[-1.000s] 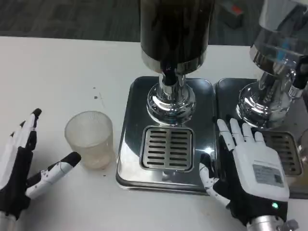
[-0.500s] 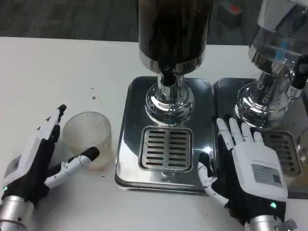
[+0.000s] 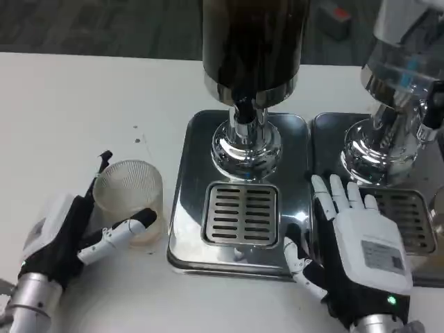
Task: Grasp the cup under the faucet to collect the drink, then remove the cup.
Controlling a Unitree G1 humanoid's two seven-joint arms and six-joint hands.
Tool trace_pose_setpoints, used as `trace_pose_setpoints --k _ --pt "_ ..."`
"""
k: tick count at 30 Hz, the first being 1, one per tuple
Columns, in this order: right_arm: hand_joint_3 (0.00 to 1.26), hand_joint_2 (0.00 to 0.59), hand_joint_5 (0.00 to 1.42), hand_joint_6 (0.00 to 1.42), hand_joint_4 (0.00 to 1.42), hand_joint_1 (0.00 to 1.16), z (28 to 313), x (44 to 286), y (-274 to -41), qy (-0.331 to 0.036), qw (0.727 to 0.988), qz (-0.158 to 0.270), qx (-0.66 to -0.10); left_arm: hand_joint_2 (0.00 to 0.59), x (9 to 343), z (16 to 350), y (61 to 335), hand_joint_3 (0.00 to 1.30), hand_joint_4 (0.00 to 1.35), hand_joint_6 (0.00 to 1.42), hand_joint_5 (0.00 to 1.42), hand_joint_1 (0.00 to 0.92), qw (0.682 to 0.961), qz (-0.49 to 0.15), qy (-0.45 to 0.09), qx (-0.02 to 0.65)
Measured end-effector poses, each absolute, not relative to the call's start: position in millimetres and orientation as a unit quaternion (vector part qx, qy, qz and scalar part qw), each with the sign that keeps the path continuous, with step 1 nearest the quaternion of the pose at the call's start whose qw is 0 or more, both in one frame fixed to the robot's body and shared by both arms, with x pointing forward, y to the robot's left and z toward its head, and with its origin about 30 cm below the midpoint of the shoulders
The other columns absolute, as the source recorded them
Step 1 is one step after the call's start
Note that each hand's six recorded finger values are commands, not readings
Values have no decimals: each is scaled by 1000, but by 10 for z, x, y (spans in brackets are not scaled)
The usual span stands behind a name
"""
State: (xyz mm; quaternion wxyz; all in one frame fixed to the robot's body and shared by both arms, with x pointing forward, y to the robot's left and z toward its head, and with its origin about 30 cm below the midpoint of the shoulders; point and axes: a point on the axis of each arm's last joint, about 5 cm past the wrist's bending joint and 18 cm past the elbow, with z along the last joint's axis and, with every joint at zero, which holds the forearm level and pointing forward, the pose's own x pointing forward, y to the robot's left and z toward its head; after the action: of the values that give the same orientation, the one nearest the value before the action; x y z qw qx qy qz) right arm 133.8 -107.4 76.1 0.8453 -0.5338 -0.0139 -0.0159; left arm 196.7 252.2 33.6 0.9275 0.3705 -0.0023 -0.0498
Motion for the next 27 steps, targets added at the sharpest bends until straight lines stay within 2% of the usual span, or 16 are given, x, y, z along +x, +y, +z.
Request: trace_pose_setpoints --k 8,11,15,18,22,27 --pt "92 530 3 9 0 361 760 1336 -1066 -13 846 -20 -533 42 2014 342 2486 0 0 231 197 239 935 -51 -9 350" --pt "94 530 4 13 0 361 758 1333 -1067 -12 846 -23 -533 51 2033 349 2479 4 34 338 280 268 935 -55 -11 351" --pt "97 530 8 27 0 361 758 1332 -1064 -13 846 -22 -533 70 2047 355 2467 140 177 523 445 319 933 -56 -14 354" --pt "104 530 14 40 0 361 758 1331 -1060 -13 846 -21 -533 88 2052 358 2465 303 353 666 588 346 933 -50 -18 355" --pt "105 530 15 51 0 361 758 1332 -1059 -13 846 -21 -532 100 2046 352 2458 446 514 765 713 357 933 -34 -25 358" --pt "105 530 15 56 0 362 759 1333 -1058 -14 846 -21 -532 99 2033 346 2456 550 611 805 779 359 931 -21 -33 362"
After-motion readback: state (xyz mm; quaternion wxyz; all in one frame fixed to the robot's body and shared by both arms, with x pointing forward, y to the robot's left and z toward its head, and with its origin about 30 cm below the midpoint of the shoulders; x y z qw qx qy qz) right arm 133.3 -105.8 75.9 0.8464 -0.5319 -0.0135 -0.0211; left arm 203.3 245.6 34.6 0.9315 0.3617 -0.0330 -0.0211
